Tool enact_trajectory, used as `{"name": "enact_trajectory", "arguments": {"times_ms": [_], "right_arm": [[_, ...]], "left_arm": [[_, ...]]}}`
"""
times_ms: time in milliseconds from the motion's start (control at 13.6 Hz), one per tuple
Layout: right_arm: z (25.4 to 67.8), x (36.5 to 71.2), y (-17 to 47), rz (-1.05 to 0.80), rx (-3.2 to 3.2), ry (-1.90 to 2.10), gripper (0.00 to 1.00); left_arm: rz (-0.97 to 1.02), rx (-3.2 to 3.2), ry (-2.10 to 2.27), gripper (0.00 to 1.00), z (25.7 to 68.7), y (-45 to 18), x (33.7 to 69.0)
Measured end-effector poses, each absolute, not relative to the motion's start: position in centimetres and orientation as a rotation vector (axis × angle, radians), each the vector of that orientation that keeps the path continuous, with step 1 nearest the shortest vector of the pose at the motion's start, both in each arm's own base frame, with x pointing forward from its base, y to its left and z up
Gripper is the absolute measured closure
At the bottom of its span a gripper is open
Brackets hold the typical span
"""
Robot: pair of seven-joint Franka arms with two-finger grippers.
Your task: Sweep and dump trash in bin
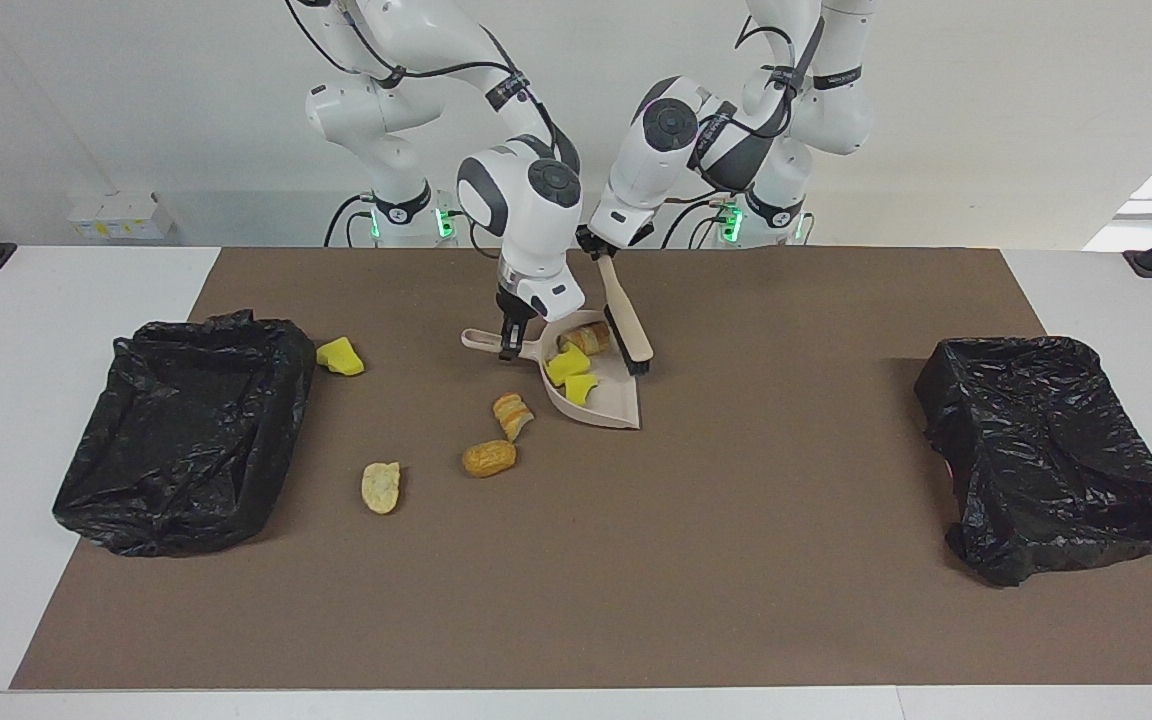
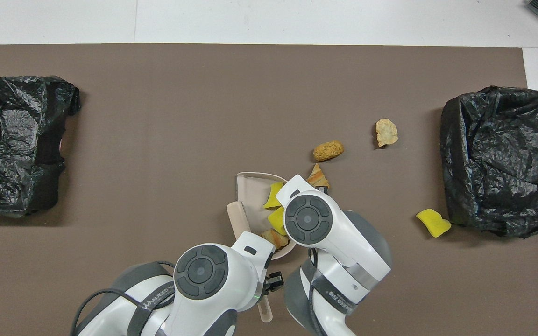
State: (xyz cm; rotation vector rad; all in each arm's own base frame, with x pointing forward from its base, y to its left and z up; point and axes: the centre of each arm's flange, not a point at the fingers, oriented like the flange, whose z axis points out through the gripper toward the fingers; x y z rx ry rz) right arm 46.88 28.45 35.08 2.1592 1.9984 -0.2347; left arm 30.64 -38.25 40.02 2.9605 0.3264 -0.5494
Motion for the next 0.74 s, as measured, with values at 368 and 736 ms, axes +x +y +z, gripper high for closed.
{"name": "enact_trajectory", "arguments": {"times_ms": [368, 736], "right_arm": [[37.4, 48.7, 27.4, -0.227, 2.195, 1.949, 0.67], [42.2, 51.4, 23.1, -0.27, 2.225, 1.971, 0.67]], "left_arm": [[-0.52, 3.08, 0.227, 0.73, 40.4, -37.2, 29.4], [-0.481, 3.12, 0.064, 0.73, 39.9, -38.2, 22.2]]}}
